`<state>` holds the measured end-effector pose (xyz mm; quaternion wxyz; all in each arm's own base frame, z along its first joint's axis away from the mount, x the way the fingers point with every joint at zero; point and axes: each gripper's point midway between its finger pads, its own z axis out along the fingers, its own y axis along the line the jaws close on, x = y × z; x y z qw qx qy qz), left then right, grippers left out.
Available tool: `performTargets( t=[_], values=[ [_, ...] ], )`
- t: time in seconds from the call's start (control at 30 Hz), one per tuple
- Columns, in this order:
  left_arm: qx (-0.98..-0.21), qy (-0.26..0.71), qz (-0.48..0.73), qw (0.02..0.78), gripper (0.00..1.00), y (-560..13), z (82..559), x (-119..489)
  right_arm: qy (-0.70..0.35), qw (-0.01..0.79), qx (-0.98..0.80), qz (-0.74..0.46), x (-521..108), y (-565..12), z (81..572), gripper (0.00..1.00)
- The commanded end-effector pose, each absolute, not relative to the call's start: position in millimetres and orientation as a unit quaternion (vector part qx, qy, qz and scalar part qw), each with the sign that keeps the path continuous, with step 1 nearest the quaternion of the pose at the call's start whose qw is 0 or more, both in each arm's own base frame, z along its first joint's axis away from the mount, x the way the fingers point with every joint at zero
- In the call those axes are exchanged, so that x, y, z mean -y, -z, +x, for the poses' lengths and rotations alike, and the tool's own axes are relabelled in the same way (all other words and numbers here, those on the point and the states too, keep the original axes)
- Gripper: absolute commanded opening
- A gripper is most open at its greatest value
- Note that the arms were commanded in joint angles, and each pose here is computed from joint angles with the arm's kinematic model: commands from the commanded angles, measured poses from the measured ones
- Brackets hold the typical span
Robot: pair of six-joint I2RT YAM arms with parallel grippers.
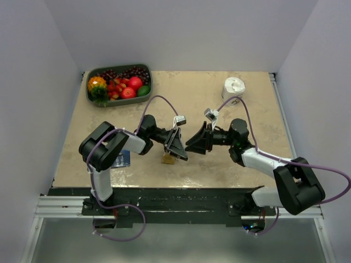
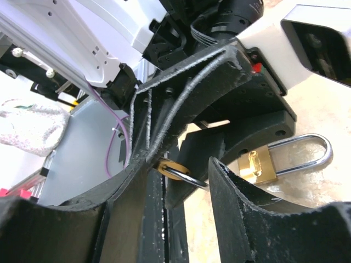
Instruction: Unlock with the key
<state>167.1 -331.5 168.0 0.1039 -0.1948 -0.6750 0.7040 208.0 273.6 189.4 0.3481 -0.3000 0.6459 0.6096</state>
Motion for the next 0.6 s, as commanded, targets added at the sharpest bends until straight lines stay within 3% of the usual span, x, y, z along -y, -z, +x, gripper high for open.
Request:
performTargets(
  t=[0.0,0.4,0.57],
  values=[
    [0.515,-0.734,-0.421,-0.141,0.00,-231.5,145.8,317.0,-0.603,0.338,-0.659,-0.297,-273.7,-176.2,207.0,0.52],
    [0.516,-0.734,-0.419,-0.139,0.00,-229.7,145.0,316.5,-0.602,0.345,-0.656,-0.297,-273.2,-179.4,206.2,0.50],
    [0.516,-0.734,-0.419,-0.139,0.00,-229.8,144.7,316.3,-0.596,0.359,-0.655,-0.295,-271.1,-182.2,206.6,0.58]
  ],
)
